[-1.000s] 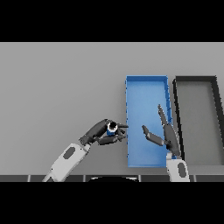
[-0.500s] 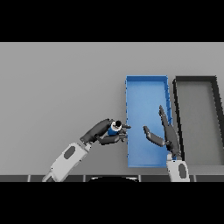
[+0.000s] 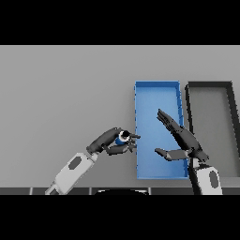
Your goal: Pick up the blue pipe and place it into the blue bin.
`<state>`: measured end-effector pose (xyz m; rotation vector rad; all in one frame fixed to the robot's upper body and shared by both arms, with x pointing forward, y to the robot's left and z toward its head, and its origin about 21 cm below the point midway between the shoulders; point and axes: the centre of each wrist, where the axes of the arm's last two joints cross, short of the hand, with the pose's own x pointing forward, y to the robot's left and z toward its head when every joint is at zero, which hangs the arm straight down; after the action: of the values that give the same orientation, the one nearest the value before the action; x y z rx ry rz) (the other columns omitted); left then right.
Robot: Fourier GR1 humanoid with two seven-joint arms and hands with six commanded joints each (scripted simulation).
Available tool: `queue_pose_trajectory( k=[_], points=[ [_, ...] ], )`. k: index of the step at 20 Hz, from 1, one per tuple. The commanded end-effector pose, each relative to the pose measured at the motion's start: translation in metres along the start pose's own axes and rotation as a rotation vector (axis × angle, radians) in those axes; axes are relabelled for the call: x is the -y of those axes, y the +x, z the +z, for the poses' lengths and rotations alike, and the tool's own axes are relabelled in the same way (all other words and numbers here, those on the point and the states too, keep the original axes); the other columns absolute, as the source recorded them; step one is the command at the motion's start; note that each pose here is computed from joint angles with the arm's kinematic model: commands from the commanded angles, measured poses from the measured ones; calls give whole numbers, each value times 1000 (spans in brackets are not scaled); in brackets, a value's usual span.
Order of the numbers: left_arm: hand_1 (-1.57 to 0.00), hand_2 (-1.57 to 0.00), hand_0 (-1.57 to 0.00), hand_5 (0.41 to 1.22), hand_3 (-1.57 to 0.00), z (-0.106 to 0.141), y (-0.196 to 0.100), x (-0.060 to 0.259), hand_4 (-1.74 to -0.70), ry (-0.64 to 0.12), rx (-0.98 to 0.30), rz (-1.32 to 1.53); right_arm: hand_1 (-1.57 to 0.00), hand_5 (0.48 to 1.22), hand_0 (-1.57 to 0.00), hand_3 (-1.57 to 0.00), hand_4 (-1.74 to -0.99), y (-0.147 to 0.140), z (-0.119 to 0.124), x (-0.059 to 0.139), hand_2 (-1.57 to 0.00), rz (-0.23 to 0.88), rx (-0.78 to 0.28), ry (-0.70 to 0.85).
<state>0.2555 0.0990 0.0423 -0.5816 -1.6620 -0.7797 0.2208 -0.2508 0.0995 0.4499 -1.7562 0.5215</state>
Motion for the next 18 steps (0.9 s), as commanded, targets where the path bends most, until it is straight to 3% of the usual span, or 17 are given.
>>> queue_pose_trajectory(
  k=[1,7,10,16,18],
  points=[
    [-1571,-1571,-1571,1221,-1489,0,-1,-1,-1741,-3,-5,0,1,501,1,1,-1319,10,-6,1,1,16,-3,42],
    [-1571,-1571,-1571,1221,-1484,2,2,-7,-1741,-11,1,-15,1,521,1,1,-1306,36,-50,-18,1,101,-18,286],
    [-1571,-1571,-1571,1221,-1488,-1,1,-6,-1741,-17,5,-8,1,529,1,1,-1253,40,-71,-33,1,115,-12,377],
    [-1571,-1571,-1571,1221,-1538,1,4,-6,-1741,-45,16,-6,1,519,1,1,-1222,43,-108,-58,1,133,-5,477],
    [-1571,-1571,-1571,1221,-1540,4,1,-6,-1740,-46,7,-29,1,508,1,1,-1218,40,-119,-57,1,127,-18,493]
  ],
)
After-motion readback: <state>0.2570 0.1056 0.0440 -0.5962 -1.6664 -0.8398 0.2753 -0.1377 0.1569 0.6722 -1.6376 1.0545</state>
